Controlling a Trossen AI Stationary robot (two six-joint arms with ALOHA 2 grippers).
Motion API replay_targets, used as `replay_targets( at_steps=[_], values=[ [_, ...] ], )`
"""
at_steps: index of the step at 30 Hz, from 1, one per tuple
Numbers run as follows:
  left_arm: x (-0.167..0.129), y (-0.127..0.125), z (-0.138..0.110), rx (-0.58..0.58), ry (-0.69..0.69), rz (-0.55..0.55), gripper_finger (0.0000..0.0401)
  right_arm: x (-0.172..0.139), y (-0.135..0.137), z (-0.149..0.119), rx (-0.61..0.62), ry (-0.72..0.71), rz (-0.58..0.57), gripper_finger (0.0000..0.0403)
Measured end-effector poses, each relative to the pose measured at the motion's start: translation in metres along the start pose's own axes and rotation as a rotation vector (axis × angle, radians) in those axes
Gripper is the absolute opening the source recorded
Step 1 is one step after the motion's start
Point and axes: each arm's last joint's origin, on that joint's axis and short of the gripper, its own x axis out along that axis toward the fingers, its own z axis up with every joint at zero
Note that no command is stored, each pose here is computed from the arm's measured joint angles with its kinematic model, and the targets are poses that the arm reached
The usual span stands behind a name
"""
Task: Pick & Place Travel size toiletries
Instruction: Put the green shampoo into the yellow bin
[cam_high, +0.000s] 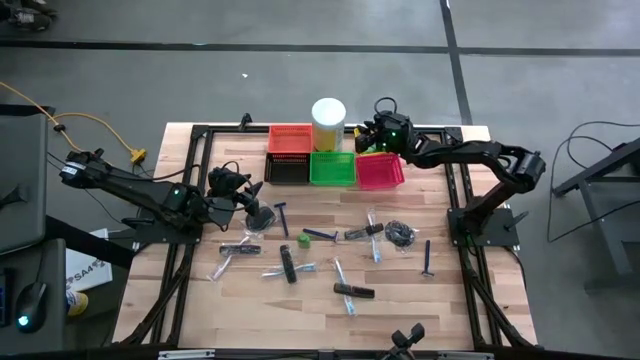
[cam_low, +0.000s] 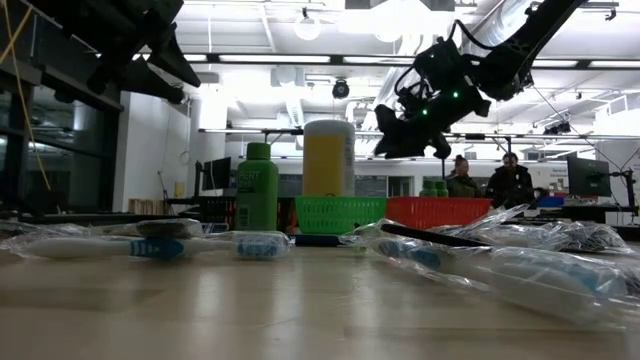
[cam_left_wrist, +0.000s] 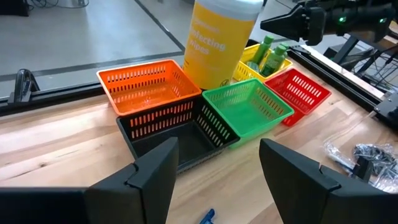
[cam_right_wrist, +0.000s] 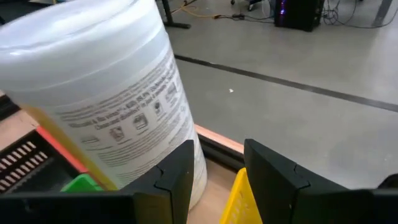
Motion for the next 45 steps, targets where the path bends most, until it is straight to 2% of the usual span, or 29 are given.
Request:
replay_targets(
  at_steps=[9,15,20,39,45],
  values=[
    [0.000,0.000,0.000,-0.001,0.000,0.000,0.0225,-0.016,0.001,0.017,-0.066,-0.045,0.017,0.0135],
    [0.000,0.000,0.000,-0.011,0.000,0.000,0.0225,-0.025,0.000,0.027,-0.062,-0.051,0.127,0.0135],
    [0.000,0.000,0.000,-0.027,0.000,0.000,0.0225,-0.034,-0.003,0.034,-0.060,-0.037,0.165,0.0135],
    [0.000,-0.001,-0.003,-0.036,0.100,-0.062,0.0225,-0.045,-0.003,0.032,-0.118,0.069,0.330,0.0135],
    [0.000,-0.001,-0.003,-0.035,0.100,-0.062,0.0225,-0.055,-0.002,0.040,-0.123,0.031,0.354,0.0135]
  ],
)
